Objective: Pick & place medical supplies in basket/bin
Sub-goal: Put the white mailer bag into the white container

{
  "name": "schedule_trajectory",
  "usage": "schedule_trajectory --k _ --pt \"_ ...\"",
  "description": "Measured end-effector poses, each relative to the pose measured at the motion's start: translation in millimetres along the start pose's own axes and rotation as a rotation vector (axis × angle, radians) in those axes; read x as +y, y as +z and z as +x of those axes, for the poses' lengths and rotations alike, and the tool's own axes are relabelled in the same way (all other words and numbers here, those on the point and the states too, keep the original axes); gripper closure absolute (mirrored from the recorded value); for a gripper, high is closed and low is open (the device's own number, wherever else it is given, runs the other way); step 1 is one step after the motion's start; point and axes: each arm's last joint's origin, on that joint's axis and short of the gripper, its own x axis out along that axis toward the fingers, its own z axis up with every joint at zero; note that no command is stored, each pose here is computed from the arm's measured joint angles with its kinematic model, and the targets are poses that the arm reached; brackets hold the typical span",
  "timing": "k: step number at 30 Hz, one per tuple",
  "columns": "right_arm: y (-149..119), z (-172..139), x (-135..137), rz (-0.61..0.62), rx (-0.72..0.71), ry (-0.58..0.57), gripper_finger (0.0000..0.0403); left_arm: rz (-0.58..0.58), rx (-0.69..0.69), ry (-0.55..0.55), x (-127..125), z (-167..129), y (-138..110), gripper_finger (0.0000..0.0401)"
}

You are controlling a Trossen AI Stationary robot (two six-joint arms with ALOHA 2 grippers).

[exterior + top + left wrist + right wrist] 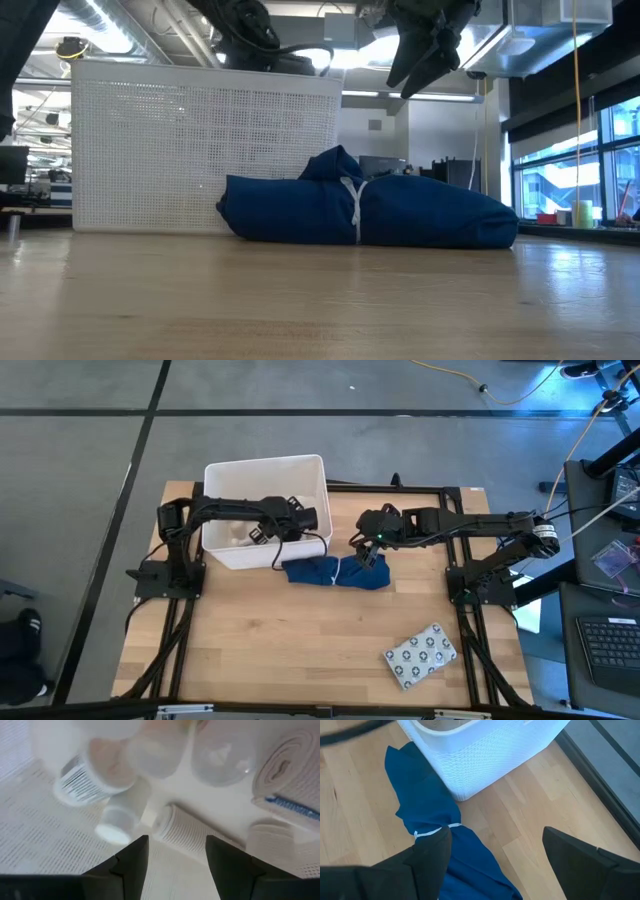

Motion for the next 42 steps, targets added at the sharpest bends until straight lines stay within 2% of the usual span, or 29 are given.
schedule_trajectory --k 5,9,15,17,19,23,25,28,31,34,39,42 --pt "0.0 0.0 0.0 0.0 0.0 0.0 0.0093 -0.089 -0.013 0.022 15.5 -24.8 -11.8 0.0215" --pt "-0.9 0.0 -0.3 -0.003 0.009 -0.003 0.0093 -0.213 -0.05 0.081 29.5 -56.0 -33.7 0.0218" --pt "-10.7 -0.2 -5.3 0.02 0.11 -0.044 0.0093 -0.53 -0.179 0.24 35.6 -117.6 -87.7 0.0229" --pt "-13.9 -0.6 -7.1 0.041 0.143 -0.061 0.0093 -0.661 -0.286 0.257 30.7 -136.4 -102.9 0.0239" --pt "-15.4 -0.8 -7.9 0.058 0.159 -0.069 0.0093 -0.793 -0.465 0.241 24.9 -153.5 -113.9 0.0255" --pt "-14.1 -0.6 -6.4 0.06 0.15 -0.045 0.0093 -0.931 -0.874 0.07 16.4 -177.3 -123.3 0.0308" --pt "-12.1 -0.3 -5.1 0.068 0.133 -0.023 0.0093 -0.932 -1.011 -0.003 14.5 -186.4 -119.7 0.0345" --pt "-7.4 0.3 -3.4 0.083 0.087 -0.004 0.0093 -0.891 -1.104 -0.032 12.7 -197.3 -105.6 0.0391" --pt "-5.0 0.5 -3.5 0.097 0.055 -0.021 0.0093 -0.845 -1.168 -0.02 15.5 -205.9 -80.2 0.0398" --pt "-7.9 0.1 -5.2 0.163 0.076 -0.054 0.0093 -0.826 -1.225 -0.037 19.1 -211.8 -49.1 0.0399" --pt "-18.4 -2.4 -2.6 0.289 0.197 -0.022 0.0093 -0.844 -1.285 -0.117 23.5 -213.4 7.1 0.04" --pt "-28.0 -6.3 0.3 0.312 0.28 -0.042 0.0093 -0.832 -1.309 -0.14 24.9 -210.1 42.3 0.0399"
